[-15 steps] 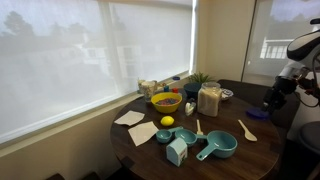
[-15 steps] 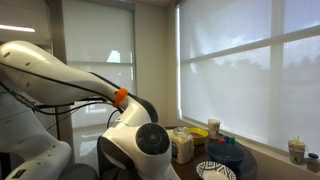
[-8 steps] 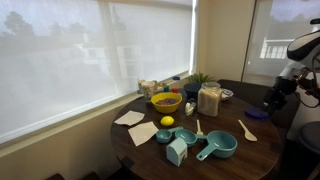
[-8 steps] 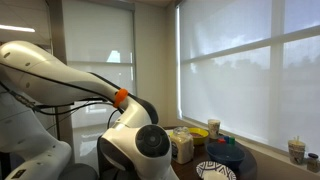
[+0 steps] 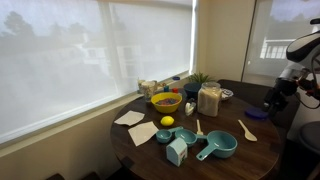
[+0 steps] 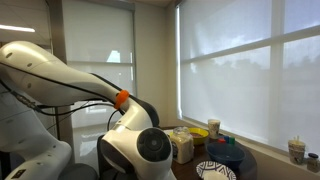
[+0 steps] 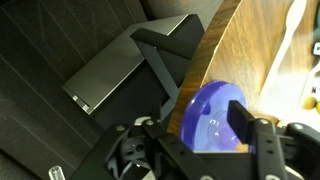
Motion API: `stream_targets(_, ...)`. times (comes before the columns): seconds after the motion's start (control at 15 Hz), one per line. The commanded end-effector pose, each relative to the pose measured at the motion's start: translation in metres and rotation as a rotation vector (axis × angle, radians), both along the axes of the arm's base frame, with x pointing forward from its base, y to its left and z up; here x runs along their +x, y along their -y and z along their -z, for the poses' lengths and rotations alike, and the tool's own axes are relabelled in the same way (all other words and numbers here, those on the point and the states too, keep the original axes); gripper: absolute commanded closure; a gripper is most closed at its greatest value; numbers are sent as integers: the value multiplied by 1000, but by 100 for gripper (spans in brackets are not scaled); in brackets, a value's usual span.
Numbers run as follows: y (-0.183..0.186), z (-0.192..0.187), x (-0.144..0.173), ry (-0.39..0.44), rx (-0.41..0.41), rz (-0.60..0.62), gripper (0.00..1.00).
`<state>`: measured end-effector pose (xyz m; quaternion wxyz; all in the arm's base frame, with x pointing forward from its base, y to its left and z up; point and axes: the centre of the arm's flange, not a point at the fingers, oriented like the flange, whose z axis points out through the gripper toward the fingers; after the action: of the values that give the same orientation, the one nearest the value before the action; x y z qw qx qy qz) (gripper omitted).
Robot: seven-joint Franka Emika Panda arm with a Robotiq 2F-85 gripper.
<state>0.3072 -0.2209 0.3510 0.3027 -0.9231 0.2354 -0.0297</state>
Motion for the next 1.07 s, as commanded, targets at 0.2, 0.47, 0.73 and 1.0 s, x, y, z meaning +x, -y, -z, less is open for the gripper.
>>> stream_targets(0.2, 9, 6, 1, -23, 22, 1, 80)
stream_targets(0.47, 12, 1, 0, -25, 24, 4, 87)
stream_targets(0.73, 14, -8, 0, -13, 21, 3, 92)
stream_targets(1.0, 14, -18, 3, 5, 8, -4, 94)
